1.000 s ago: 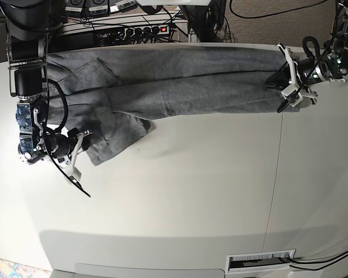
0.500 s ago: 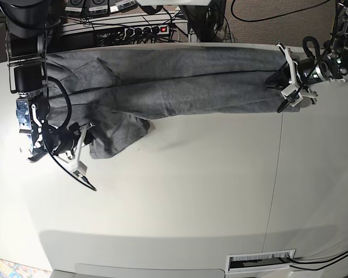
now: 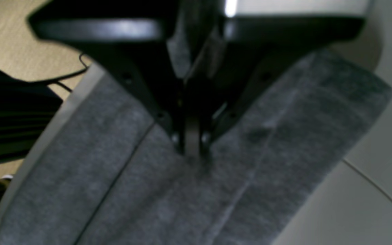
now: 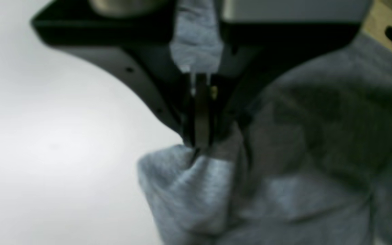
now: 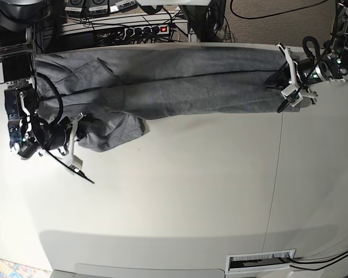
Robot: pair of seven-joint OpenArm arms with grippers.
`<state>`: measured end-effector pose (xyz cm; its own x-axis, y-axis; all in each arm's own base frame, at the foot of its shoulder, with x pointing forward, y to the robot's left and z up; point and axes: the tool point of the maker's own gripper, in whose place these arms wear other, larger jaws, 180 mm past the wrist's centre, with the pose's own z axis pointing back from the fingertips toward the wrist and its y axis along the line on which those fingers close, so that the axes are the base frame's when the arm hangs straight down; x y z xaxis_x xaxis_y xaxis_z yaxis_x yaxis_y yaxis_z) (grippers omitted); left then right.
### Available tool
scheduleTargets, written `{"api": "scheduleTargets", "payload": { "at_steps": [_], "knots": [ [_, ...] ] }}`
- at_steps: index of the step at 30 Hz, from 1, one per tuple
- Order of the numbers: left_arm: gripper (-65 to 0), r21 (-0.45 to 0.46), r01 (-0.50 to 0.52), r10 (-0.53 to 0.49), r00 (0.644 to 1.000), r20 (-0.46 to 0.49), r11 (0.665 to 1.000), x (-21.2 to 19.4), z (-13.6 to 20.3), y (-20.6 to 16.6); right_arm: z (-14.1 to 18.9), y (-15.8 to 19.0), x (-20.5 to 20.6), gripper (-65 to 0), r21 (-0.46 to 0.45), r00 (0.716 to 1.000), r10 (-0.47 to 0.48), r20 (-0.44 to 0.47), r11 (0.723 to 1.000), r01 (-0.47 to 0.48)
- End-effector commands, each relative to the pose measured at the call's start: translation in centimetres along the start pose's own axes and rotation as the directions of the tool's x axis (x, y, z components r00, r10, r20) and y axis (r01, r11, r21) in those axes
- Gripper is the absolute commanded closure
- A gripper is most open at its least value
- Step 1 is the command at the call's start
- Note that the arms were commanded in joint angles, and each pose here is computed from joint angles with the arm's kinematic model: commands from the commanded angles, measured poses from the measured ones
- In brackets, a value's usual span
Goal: Fold the T-shirt properly
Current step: 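Grasp the shirt flap with the right gripper and tuck it under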
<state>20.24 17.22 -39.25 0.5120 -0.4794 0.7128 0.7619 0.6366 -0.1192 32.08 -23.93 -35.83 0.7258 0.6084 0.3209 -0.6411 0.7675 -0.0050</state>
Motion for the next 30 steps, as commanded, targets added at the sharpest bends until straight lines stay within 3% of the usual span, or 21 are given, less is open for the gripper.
{"api": "scheduleTargets", "payload": {
  "at_steps": [1, 4, 13, 30],
  "knots": [
    [0.0, 0.005, 0.013, -0.013, 0.999, 0.032, 1.0, 1.0, 0.6, 0.5, 1.2, -0.7, 0.5, 0.0, -0.027, 1.0, 0.017, 0.023, 1.0, -0.016],
    [0.0, 0.005, 0.013, -0.013, 0.999, 0.031, 1.0, 1.0, 0.6, 0.5, 1.3, 0.3, -0.4, 0.0, -0.017, 0.999, 0.014, 0.034, 1.0, -0.014],
    [0.0, 0.005, 0.013, -0.013, 0.999, 0.032, 1.0, 1.0, 0.6, 0.5, 5.6, 1.3, -2.5, 0.0, -0.023, 0.978, -0.054, 0.201, 0.998, 0.06],
    [0.0, 0.005, 0.013, -0.013, 0.999, 0.032, 1.0, 1.0, 0.6, 0.5, 11.8, 1.6, -8.6, 0.0, -0.201, 0.972, -0.086, 0.219, 0.971, 0.132]
  ]
}}
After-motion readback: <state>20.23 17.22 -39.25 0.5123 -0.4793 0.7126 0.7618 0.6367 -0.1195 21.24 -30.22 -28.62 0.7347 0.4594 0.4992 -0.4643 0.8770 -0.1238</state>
